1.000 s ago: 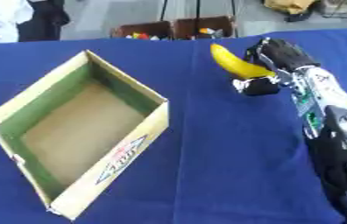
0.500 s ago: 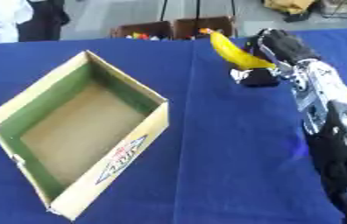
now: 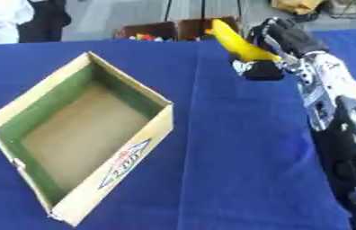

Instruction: Pick up objects on the table and place them in the box.

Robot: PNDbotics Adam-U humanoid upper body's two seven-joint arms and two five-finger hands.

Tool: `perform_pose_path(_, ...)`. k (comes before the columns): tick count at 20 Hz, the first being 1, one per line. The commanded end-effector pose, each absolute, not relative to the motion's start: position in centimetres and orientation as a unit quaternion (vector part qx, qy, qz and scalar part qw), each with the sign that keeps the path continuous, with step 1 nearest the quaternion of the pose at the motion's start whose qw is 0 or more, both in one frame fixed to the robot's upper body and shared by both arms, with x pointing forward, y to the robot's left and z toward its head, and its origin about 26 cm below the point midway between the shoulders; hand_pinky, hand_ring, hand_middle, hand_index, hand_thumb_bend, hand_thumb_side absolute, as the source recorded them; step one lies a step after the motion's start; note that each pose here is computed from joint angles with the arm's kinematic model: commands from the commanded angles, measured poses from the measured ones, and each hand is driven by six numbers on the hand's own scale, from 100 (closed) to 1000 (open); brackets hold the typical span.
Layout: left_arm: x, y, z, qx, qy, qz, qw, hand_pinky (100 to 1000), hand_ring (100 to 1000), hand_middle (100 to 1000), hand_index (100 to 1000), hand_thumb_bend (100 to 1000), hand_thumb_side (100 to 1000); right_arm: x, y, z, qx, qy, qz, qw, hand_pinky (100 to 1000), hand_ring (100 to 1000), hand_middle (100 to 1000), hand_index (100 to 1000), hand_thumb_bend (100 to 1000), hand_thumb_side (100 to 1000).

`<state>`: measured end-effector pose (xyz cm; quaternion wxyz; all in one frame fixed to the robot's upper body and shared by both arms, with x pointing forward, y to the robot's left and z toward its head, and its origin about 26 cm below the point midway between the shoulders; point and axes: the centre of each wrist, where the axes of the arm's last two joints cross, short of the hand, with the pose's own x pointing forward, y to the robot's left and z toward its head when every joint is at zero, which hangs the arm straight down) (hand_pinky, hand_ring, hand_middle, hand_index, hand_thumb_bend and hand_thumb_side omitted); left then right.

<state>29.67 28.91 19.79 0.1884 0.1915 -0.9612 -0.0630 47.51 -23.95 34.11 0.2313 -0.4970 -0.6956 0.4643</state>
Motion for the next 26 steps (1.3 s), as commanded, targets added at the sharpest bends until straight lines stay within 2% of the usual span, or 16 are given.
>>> perform_pose_path(1, 29.4, 28.9, 20.5, 0.19, -0.963, -0.068, 0.177, 685, 721, 832, 886, 100, 858, 46.7, -23.0, 36.4, -0.499, -0.716, 0.447, 0.198, 444, 501, 375, 592, 100, 598)
perform_pose_path(12, 29.4, 28.9, 20.6, 0.188, -0.964, -0.069, 0.177, 685, 721, 832, 885, 100, 859, 46.0, -20.0, 37.7, -0.473, -0.746, 0.443, 0.154, 430, 500, 375, 588, 100, 607)
perform_pose_path(13, 29.4, 28.9, 20.6, 0.188, -0.964, -0.069, 0.177, 685, 721, 832, 886, 100, 861, 46.0, -19.6, 37.8, -0.47, -0.749, 0.443, 0.15, 429, 500, 375, 588, 100, 629)
perform_pose_path(14, 29.4, 28.9, 20.6, 0.188, -0.964, -0.069, 0.177, 685, 721, 832, 886, 100, 860, 45.9, -19.3, 37.9, -0.466, -0.752, 0.443, 0.146, 428, 499, 375, 588, 100, 606)
perform_pose_path(22, 29.5, 28.8, 20.7, 0.185, -0.964, -0.069, 0.176, 685, 722, 832, 886, 100, 861, 45.3, -16.7, 38.6, -0.438, -0.773, 0.445, 0.114, 420, 498, 376, 587, 100, 614)
perform_pose_path(23, 29.5, 28.8, 20.7, 0.185, -0.964, -0.069, 0.176, 685, 722, 832, 886, 100, 869, 45.2, -16.4, 38.6, -0.434, -0.776, 0.445, 0.111, 419, 498, 376, 586, 100, 727)
perform_pose_path(24, 29.5, 28.8, 20.7, 0.185, -0.964, -0.069, 0.176, 685, 722, 832, 885, 100, 861, 45.1, -16.0, 38.7, -0.429, -0.779, 0.445, 0.107, 418, 497, 375, 585, 100, 616)
perform_pose_path(26, 29.5, 28.8, 20.7, 0.184, -0.965, -0.069, 0.176, 685, 722, 832, 886, 100, 861, 44.9, -15.2, 38.8, -0.418, -0.785, 0.446, 0.101, 418, 496, 373, 584, 100, 617)
